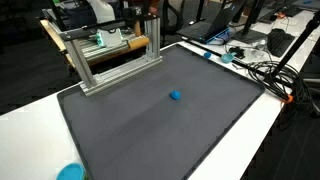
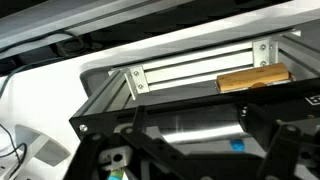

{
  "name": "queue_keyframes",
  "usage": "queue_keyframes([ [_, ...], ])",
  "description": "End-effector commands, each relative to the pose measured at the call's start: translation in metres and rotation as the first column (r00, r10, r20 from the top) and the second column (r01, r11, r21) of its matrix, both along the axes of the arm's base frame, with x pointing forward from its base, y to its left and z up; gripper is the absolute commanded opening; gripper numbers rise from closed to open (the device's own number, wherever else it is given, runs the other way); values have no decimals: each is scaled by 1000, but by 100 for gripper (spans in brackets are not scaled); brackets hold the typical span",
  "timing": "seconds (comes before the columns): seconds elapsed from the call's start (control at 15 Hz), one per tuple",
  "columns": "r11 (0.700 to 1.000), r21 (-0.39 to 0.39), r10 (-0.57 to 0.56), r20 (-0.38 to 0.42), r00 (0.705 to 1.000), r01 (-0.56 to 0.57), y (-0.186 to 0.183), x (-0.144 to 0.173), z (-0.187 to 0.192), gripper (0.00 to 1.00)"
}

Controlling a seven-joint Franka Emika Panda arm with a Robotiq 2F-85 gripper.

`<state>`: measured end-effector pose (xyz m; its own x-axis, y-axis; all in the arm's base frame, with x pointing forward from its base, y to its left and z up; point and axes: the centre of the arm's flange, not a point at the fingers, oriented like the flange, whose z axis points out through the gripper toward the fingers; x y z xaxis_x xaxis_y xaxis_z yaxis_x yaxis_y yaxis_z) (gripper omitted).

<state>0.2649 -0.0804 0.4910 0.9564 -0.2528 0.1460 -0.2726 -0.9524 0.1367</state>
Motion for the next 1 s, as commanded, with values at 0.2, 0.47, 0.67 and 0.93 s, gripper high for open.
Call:
queue_keyframes([
  [0.2, 1000, 0, 0, 0, 1000, 0, 0, 0, 0, 100],
  [0.47, 1000, 7, -3, 19, 1000, 2, 4, 0, 2, 100],
  [0.67, 1000, 25, 6, 78, 997, -8, 24, -1, 14, 100],
  [0.93, 995, 81, 45, 119, 992, -55, 52, 15, 16, 100],
])
